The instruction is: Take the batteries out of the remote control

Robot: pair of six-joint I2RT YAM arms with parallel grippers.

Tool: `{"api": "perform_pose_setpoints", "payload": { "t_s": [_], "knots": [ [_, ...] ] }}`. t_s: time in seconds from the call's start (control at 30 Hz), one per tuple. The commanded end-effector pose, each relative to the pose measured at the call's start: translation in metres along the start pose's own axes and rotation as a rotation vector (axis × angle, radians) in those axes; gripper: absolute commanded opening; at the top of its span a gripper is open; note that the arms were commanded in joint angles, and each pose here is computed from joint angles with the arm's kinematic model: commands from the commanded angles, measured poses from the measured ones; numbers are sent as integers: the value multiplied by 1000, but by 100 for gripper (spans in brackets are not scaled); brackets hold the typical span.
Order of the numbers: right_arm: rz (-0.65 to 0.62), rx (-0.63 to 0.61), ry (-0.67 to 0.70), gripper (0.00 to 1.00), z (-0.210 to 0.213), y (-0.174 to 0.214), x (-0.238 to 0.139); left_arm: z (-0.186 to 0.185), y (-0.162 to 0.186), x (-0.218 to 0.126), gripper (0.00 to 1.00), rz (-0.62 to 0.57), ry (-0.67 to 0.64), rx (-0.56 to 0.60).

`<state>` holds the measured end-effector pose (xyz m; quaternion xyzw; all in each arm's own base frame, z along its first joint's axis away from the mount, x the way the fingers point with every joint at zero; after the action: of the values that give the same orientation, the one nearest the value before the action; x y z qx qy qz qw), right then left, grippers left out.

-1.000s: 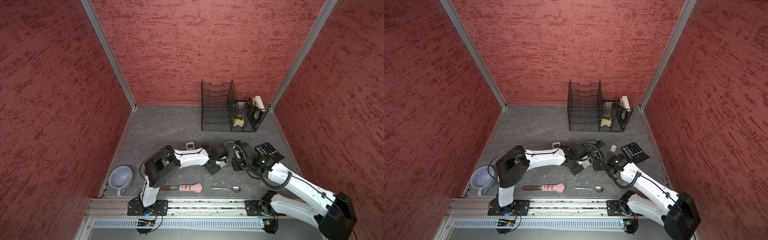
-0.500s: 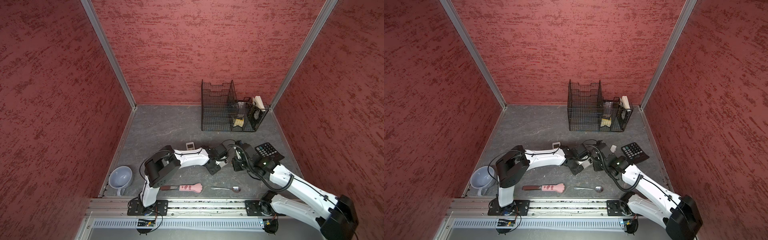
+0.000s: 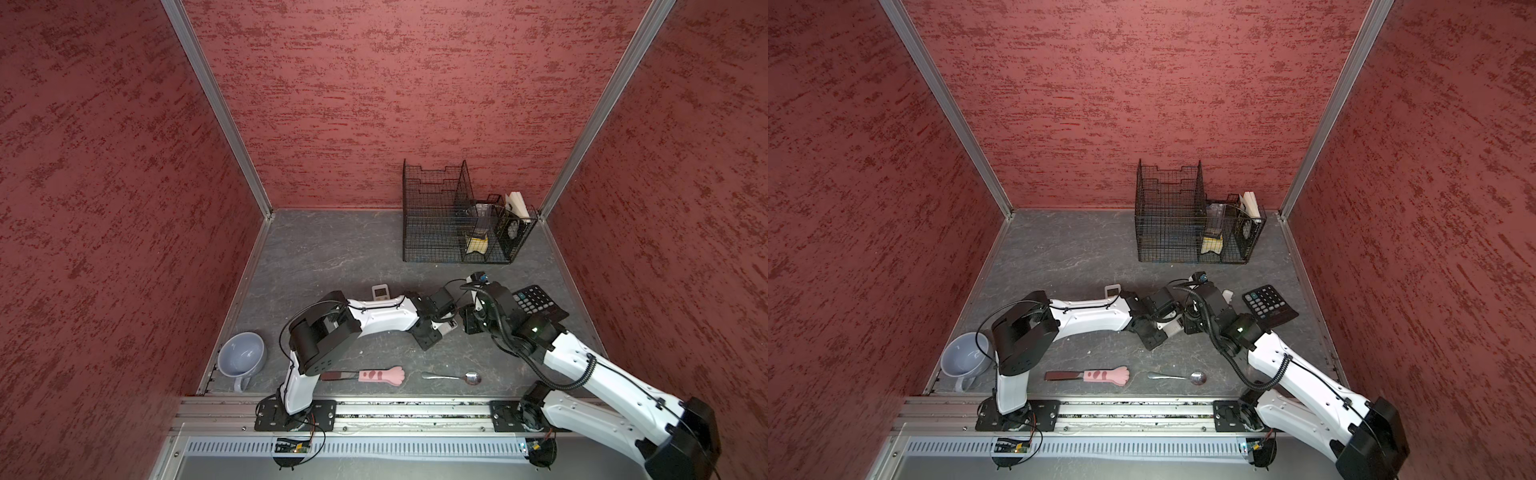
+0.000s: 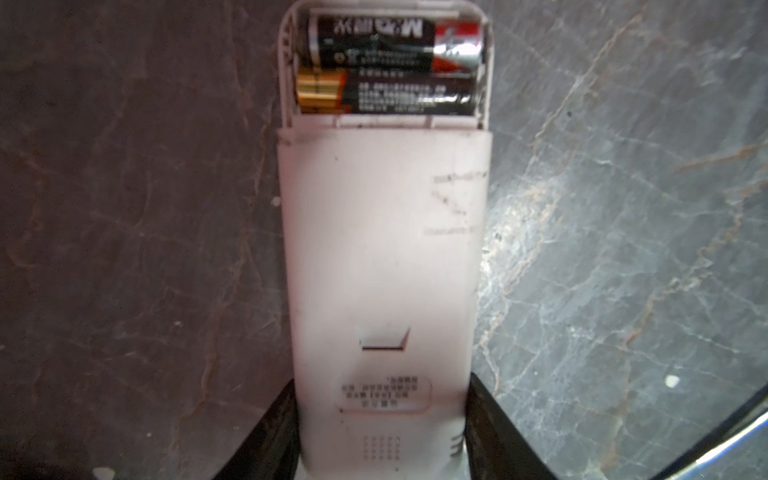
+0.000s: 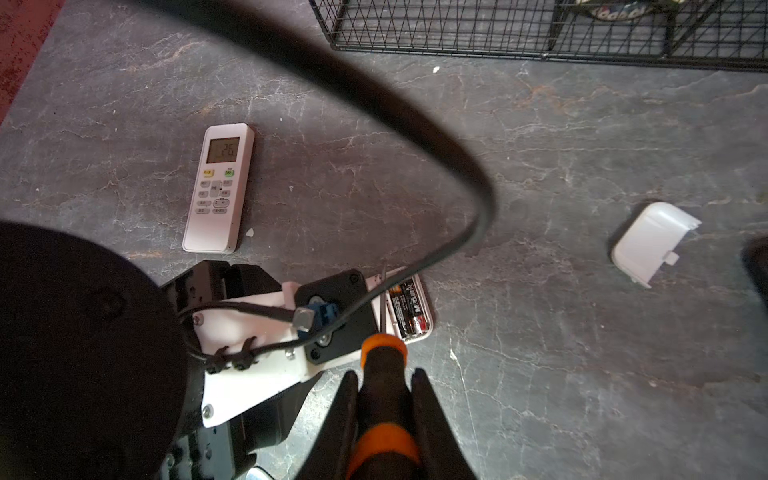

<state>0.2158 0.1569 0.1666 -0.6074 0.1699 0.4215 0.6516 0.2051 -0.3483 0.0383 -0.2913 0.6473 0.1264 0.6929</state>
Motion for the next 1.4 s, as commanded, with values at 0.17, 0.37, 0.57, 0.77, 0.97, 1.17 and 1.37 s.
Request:
{"api": "perform_pose_setpoints", "payload": {
  "t_s": [0.17,0.37,0.57,0.77,0.97,1.17,1.37],
  "knots": [
    [158,40,73,0,-5,15,0,-17,59,58,36,217,44,66],
    [220,60,85,0,-4,20,-3,-16,58,57,36,215,41,63],
    [217,88,76,0,-4,23,-3,-16,56,57,36,209,45,60],
    [234,80,80,0,-4,25,4,-16,58,57,35,211,46,58],
    [241,76,87,0,-5,28,9,-16,58,58,35,214,46,57],
    [236,78,102,0,-8,27,8,-16,59,58,35,215,46,60],
    [240,87,114,0,-10,27,7,-17,59,59,35,218,46,59]
  ]
}}
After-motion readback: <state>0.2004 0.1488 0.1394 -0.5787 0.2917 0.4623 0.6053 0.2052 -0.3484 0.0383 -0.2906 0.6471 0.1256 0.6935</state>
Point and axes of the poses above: each gripper's point midway between its finger pads, its own x axis out along the fingers, its own z axis along the line the jaws close on, y = z × x, the point moved 3 cm from there along -x, back along the fingers, and after that the axes turned 3 degrees about -x, right-handed, at the moved point
